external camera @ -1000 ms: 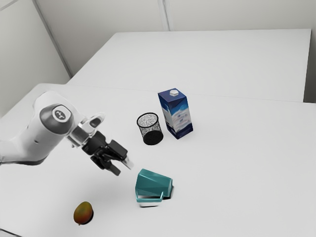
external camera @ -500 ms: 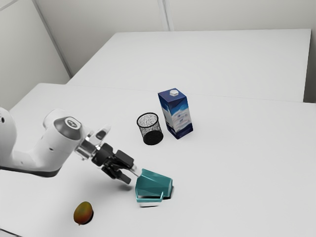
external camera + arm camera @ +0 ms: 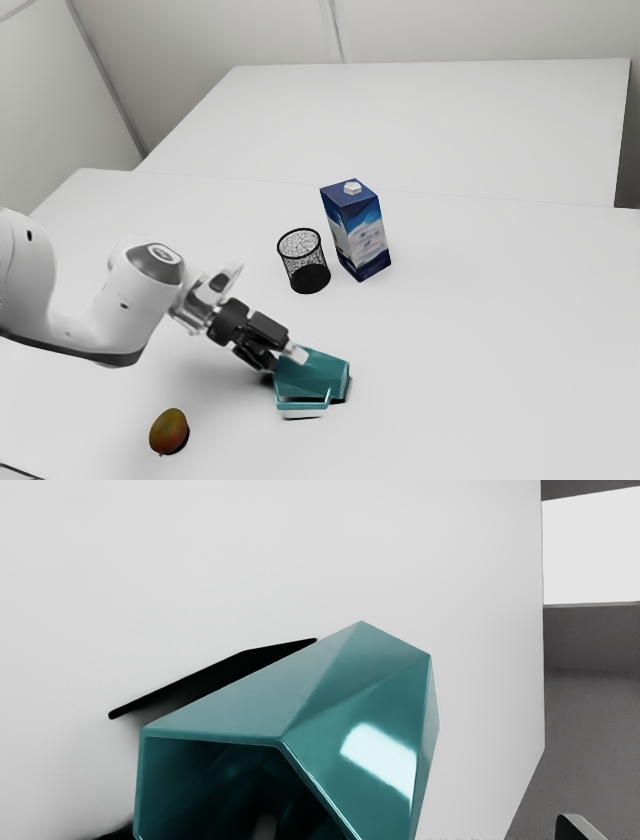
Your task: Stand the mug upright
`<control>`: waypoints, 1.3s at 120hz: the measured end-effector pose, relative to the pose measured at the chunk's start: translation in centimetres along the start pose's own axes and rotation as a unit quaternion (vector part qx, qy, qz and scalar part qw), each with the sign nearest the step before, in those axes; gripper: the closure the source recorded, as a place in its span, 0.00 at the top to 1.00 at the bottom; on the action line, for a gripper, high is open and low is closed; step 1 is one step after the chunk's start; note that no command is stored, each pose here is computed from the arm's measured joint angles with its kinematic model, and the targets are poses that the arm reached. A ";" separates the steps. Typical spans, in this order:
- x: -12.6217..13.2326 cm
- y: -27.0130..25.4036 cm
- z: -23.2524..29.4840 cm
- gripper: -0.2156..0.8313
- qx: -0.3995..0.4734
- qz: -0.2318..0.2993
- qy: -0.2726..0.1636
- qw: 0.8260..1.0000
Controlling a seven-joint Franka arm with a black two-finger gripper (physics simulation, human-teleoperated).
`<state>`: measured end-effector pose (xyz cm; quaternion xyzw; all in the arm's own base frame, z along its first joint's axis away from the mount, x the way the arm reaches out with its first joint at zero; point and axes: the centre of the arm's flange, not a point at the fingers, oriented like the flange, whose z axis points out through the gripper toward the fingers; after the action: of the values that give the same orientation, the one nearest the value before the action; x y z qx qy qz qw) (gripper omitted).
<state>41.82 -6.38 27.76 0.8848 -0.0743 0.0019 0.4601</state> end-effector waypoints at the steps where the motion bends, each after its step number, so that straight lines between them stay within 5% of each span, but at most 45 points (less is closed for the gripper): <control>1: 0.0 0.0 0.0 0.78 -0.001 0.000 0.000 1.000; 84: 1.1 0.4 1.0 0.15 -0.020 0.053 -0.003 0.998; 131: 1.7 1.7 0.6 0.08 -0.017 0.093 -0.002 0.996; 156: 2.9 5.1 -0.6 0.07 0.024 0.155 -0.001 0.988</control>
<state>44.00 -9.17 32.45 0.8732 -0.2109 0.0738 0.4330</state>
